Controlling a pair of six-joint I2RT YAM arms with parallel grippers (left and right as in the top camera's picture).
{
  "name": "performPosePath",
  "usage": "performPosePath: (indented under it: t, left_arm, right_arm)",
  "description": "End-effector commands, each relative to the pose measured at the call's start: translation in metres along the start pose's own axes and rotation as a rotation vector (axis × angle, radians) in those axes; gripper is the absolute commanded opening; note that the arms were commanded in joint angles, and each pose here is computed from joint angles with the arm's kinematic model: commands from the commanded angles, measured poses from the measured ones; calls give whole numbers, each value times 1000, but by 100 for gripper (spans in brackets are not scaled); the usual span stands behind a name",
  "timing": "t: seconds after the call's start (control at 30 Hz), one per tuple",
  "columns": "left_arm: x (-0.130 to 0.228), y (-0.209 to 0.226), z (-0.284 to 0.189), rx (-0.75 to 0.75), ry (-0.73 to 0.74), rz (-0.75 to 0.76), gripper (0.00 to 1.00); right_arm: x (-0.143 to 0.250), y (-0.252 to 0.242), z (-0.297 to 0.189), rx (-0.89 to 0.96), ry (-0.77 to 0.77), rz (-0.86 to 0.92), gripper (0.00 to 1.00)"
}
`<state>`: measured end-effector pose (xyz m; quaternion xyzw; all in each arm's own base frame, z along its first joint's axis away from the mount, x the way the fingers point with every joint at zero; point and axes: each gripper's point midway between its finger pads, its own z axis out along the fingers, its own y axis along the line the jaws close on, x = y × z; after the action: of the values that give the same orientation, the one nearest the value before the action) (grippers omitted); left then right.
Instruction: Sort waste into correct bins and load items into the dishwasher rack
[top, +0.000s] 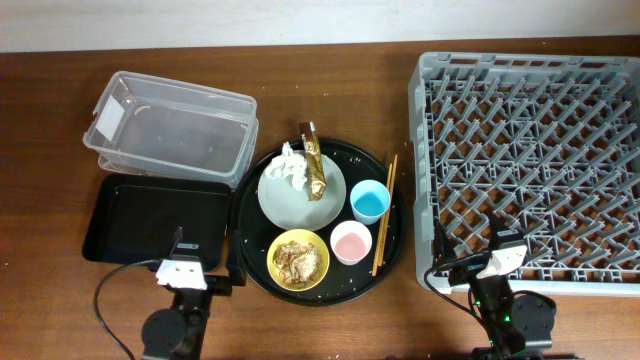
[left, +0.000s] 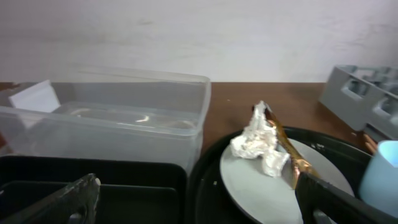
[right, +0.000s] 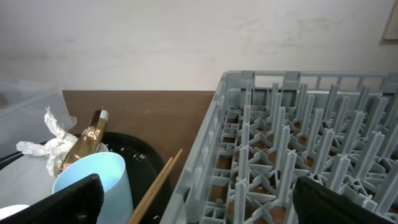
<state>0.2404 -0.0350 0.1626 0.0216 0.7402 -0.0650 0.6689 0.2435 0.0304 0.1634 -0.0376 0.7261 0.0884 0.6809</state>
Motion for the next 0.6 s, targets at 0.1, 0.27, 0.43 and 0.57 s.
performPosePath:
  t: [0.1, 0.27, 0.43, 0.57]
  left_arm:
    - [-12, -37, -4, 217, -45, 6, 100]
    - [-56, -43, -17, 246, -77, -117, 99]
    - [-101, -46, -19, 228, 52, -124, 99]
    - [-141, -58, 2, 235, 308, -139, 99]
  right_arm:
    - [-2, 21, -2, -126, -8, 24, 98]
    - [-58, 33, -18, -160, -30, 89, 98]
    - [-87, 37, -28, -132, 208, 155, 98]
    - [-104, 36, -18, -97, 495, 226, 98]
